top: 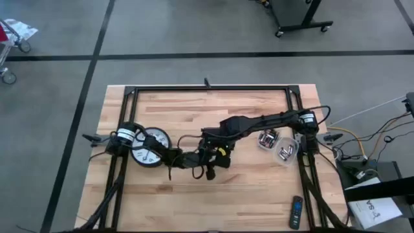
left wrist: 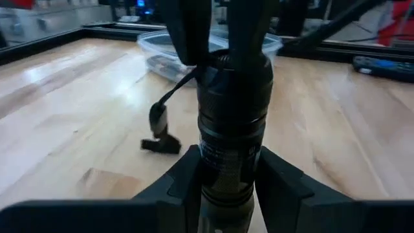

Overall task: Insert battery
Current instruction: Open the black flashlight battery compartment

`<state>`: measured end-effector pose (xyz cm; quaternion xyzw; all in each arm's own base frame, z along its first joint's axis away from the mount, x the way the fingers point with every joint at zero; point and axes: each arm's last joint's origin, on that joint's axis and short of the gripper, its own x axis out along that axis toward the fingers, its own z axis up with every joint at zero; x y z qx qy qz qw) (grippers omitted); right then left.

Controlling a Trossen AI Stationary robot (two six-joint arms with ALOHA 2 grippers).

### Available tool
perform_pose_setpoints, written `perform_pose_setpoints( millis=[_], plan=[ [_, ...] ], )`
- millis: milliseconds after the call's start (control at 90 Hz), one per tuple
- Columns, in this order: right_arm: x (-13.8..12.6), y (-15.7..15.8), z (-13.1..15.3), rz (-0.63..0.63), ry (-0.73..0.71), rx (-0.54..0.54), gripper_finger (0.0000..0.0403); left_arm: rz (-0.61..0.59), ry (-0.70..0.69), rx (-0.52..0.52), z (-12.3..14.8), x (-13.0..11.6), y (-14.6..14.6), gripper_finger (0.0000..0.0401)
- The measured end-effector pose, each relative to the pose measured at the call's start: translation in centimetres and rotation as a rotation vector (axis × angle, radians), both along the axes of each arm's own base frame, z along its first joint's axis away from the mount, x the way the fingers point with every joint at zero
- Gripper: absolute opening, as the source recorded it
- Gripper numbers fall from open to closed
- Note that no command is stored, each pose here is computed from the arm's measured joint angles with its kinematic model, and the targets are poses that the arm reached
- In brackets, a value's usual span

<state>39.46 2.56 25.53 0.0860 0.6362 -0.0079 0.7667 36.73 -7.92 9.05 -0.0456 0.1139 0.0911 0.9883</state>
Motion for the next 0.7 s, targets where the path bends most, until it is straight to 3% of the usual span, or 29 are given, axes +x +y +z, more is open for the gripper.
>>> perform_pose_setpoints(
  millis=[144,311,533,700],
  plan=[
    [0.0,0.3,-0.1,0.092,-0.010,-0.021,0.0039,-0.008,0.002,0.008,0.0,0.0,0.0,0.0100],
    [0.0,0.3,0.2,0.072,-0.010,-0.019,0.0043,-0.010,0.005,0.008,0.0,0.0,0.0,0.0100],
    [0.0,0.8,1.5,0.076,-0.023,-0.025,0.0100,-0.015,0.009,0.008,-0.1,0.0,-0.1,0.0101],
    [-0.3,0.9,1.6,0.004,0.012,-0.003,0.0148,-0.015,0.014,0.009,-0.1,0.0,0.0,0.0104]
  ],
)
